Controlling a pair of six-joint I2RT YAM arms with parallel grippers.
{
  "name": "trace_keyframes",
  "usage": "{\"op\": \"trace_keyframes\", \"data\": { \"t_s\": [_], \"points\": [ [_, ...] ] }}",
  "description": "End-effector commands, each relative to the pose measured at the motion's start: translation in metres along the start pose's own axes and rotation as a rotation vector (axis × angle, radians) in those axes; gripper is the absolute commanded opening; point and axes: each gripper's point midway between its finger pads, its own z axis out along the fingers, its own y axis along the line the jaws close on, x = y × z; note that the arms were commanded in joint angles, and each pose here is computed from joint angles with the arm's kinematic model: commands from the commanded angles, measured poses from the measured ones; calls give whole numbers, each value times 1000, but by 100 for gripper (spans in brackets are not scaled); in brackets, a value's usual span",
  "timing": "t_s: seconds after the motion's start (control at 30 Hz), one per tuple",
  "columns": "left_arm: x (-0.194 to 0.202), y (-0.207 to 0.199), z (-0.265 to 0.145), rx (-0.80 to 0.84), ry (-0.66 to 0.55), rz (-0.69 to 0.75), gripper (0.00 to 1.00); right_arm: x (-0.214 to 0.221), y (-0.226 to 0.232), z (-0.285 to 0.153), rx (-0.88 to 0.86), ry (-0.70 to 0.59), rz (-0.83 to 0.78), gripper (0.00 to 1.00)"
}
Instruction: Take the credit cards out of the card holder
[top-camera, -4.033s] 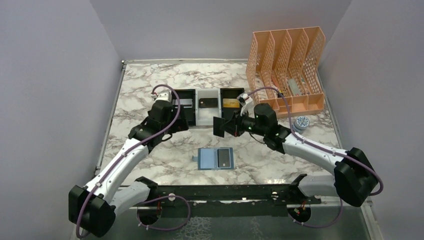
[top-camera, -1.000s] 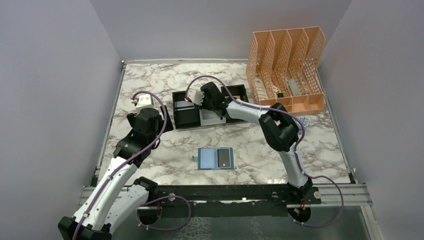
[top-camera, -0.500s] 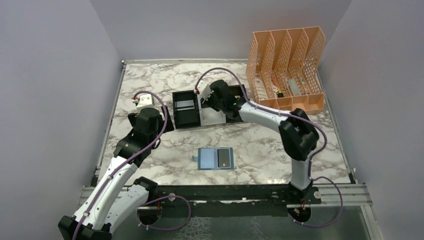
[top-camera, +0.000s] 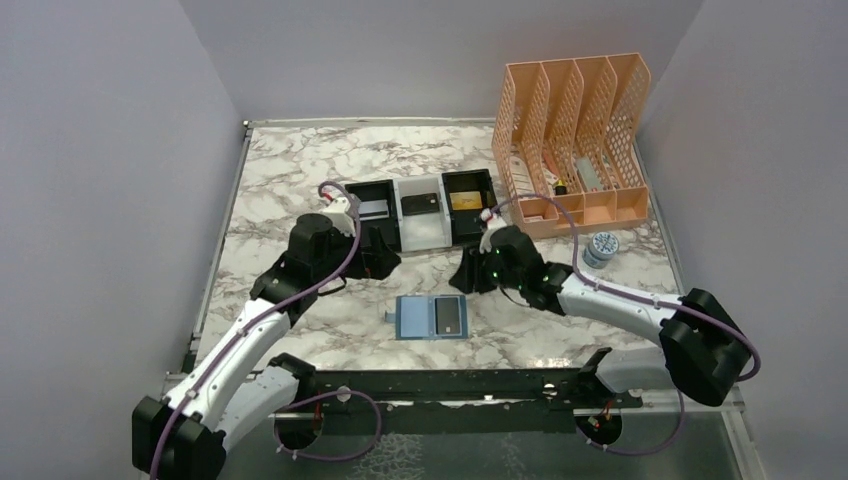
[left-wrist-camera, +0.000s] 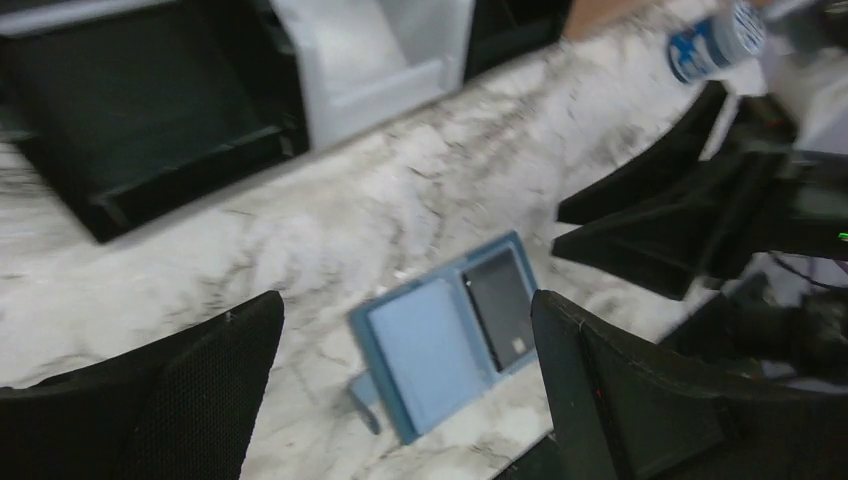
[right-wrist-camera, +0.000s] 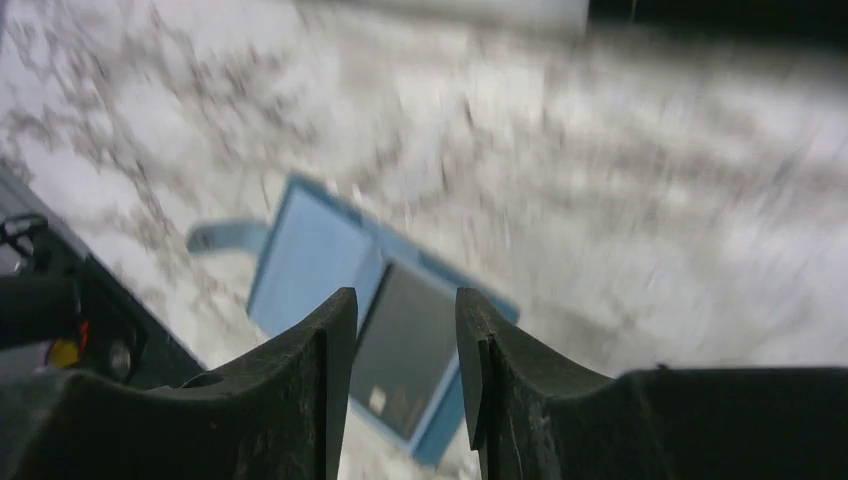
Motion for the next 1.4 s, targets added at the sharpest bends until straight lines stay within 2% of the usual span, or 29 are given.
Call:
{"op": "trace_keyframes", "data": {
  "t_s": [0.0,0.13,0.27,0.37,0.43,0.57,0.7,0.87,1.07,1.37],
  "points": [
    [32,-77,11,388,157,-32,96,57,25,-16,-155,144,350,41],
    [67,-91,29,326,222,-6,92,70,19,-21,-135,157,399,40],
    [101,-95,45,299,284,-64,82,84,12,-21,-90,212,414,36],
    [117,-94,52,270,301,-90,74,91,16,-21,-128,236,415,33],
    [122,-90,57,238,300,-106,70,94,18,-21,-146,243,421,28],
    [131,-81,64,192,301,-133,61,98,17,-15,-136,264,412,26],
    [136,-82,71,192,316,-143,57,107,8,-7,-80,310,413,21],
    [146,-77,80,164,344,-158,52,120,-3,-3,-32,327,426,20],
    [160,-68,87,123,386,-167,39,130,-11,-1,6,347,434,18],
    [171,-59,87,84,407,-172,24,133,-9,2,-2,374,434,16]
  ]
}}
